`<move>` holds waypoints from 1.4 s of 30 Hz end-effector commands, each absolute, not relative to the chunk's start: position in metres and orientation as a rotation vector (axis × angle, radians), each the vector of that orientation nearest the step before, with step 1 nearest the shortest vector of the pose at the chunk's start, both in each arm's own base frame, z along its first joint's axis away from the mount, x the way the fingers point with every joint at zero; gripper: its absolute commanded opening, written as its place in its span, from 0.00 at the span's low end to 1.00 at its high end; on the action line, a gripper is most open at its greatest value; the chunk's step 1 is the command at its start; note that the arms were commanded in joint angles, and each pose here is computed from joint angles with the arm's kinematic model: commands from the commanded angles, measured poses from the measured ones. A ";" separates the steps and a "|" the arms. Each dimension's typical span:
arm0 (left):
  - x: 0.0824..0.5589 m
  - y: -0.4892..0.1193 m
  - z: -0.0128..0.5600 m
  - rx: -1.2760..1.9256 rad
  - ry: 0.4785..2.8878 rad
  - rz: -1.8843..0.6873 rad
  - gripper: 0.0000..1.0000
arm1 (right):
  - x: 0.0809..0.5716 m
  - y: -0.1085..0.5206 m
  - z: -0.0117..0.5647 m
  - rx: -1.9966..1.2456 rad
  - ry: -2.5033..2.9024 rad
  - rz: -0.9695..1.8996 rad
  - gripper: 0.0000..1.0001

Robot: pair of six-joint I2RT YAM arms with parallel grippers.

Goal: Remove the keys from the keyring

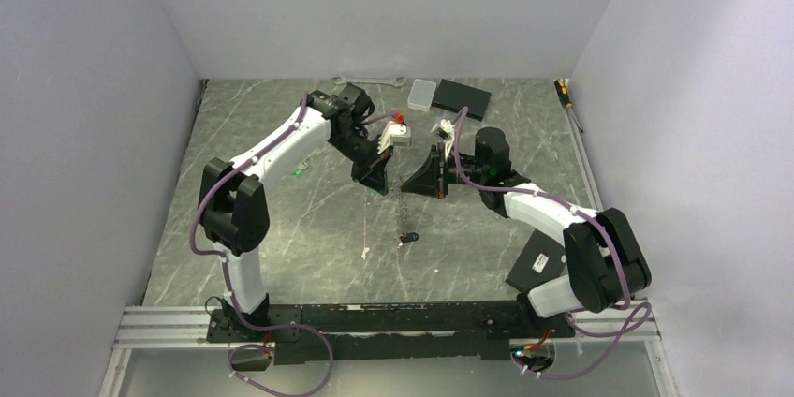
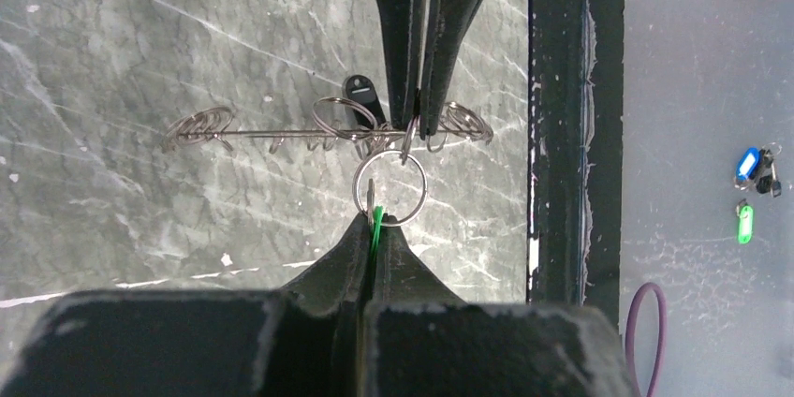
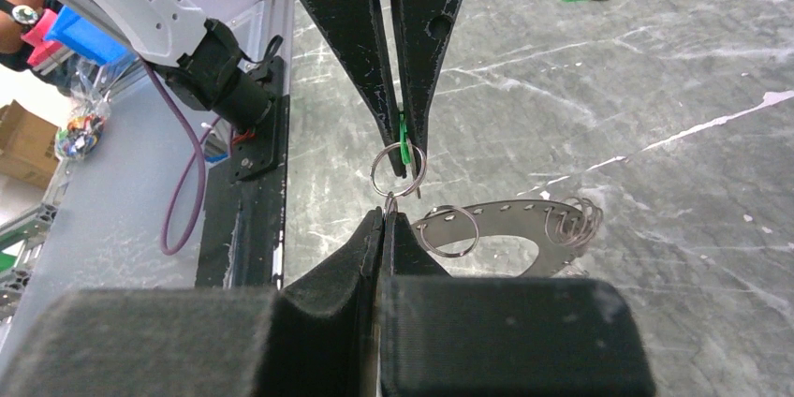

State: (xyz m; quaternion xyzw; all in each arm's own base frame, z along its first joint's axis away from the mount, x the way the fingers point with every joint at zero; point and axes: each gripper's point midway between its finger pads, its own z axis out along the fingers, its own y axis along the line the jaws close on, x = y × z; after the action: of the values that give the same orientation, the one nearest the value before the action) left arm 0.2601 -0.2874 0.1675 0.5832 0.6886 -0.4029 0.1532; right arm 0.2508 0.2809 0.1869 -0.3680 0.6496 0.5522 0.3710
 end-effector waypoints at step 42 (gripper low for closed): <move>0.262 -0.313 0.224 1.554 1.806 -1.150 0.00 | 0.248 0.263 0.188 -0.986 1.515 1.340 0.08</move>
State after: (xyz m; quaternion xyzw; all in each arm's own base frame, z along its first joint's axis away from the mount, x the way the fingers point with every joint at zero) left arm 0.2582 -0.3156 0.1877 0.5531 0.6845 -0.4315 0.1986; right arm 0.2535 0.2648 0.1836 -0.3602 0.6385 0.5501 0.3999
